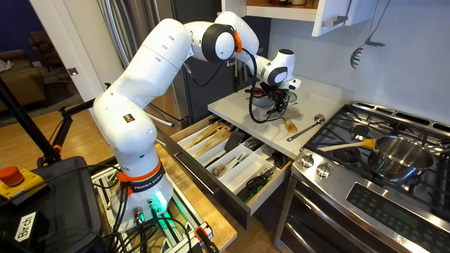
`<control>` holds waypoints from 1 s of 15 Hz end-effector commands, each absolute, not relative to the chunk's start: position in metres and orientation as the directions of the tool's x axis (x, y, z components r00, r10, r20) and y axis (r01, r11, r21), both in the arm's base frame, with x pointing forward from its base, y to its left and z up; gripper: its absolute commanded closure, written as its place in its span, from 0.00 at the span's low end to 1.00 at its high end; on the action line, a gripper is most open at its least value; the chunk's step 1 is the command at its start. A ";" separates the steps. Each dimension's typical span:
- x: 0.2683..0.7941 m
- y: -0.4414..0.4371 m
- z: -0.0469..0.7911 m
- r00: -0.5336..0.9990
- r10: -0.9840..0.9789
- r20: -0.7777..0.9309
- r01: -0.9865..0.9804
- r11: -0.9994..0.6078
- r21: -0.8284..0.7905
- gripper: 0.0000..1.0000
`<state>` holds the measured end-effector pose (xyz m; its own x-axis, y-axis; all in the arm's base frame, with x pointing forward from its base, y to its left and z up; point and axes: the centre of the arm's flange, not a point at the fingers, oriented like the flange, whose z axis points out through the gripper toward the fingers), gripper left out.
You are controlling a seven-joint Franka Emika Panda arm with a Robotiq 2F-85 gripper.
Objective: Pick up the potato peeler from the open drawer and put it on the kitchen counter
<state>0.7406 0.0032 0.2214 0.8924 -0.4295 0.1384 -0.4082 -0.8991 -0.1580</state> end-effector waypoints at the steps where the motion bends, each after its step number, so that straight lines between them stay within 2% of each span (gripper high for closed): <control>1: 0.755 0.007 0.213 0.909 -0.391 0.141 -0.370 -0.916 -0.153 0.92; 5: 0.761 0.011 0.207 0.921 -0.367 0.130 -0.344 -0.923 -0.173 0.92; 6: 0.762 0.012 0.205 0.923 -0.362 0.128 -0.339 -0.925 -0.171 0.52; 10: 0.749 0.004 0.207 0.914 -0.384 0.134 -0.363 -0.919 -0.157 0.23; 12: 0.723 -0.009 0.216 0.911 -0.392 0.128 -0.373 -0.915 -0.152 0.07; 13: 0.692 -0.020 0.222 0.923 -0.361 0.131 -0.345 -0.930 -0.128 0.01; 15: 0.666 -0.034 0.220 0.949 -0.267 0.169 -0.265 -0.964 -0.034 0.00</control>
